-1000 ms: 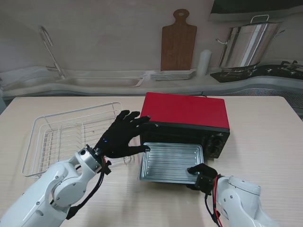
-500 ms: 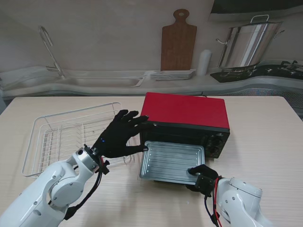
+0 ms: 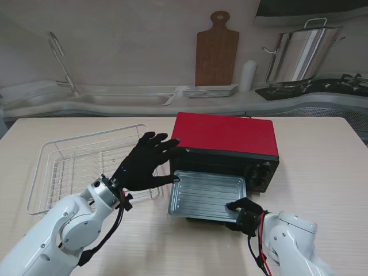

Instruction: Slide the trays into the oven

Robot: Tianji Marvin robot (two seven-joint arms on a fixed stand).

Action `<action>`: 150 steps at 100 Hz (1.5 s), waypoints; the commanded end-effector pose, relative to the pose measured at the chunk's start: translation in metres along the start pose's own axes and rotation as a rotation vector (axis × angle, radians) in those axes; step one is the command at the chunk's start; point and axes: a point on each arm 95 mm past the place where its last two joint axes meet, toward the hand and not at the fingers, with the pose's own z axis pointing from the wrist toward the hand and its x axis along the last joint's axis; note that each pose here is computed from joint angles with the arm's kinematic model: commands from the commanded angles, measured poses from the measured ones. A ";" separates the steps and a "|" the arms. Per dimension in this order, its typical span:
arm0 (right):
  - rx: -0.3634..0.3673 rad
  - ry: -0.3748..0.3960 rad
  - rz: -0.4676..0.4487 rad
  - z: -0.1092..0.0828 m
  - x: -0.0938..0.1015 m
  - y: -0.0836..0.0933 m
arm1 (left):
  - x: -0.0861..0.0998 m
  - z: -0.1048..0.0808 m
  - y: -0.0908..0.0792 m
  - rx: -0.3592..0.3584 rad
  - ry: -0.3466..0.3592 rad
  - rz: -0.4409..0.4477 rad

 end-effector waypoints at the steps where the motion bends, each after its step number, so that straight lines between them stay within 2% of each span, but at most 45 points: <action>1: 0.018 0.001 -0.003 0.001 -0.001 -0.005 | 0.003 0.001 0.000 -0.012 0.001 -0.002; 51: 0.003 0.036 -0.025 0.005 0.001 -0.005 | 0.003 0.002 -0.001 -0.006 -0.002 0.002; 105: -0.060 0.116 -0.056 0.009 0.000 -0.007 | 0.003 0.000 -0.002 -0.003 -0.008 0.003; 150: -0.055 0.096 -0.031 0.012 -0.001 -0.009 | 0.005 0.000 -0.002 0.002 -0.008 0.005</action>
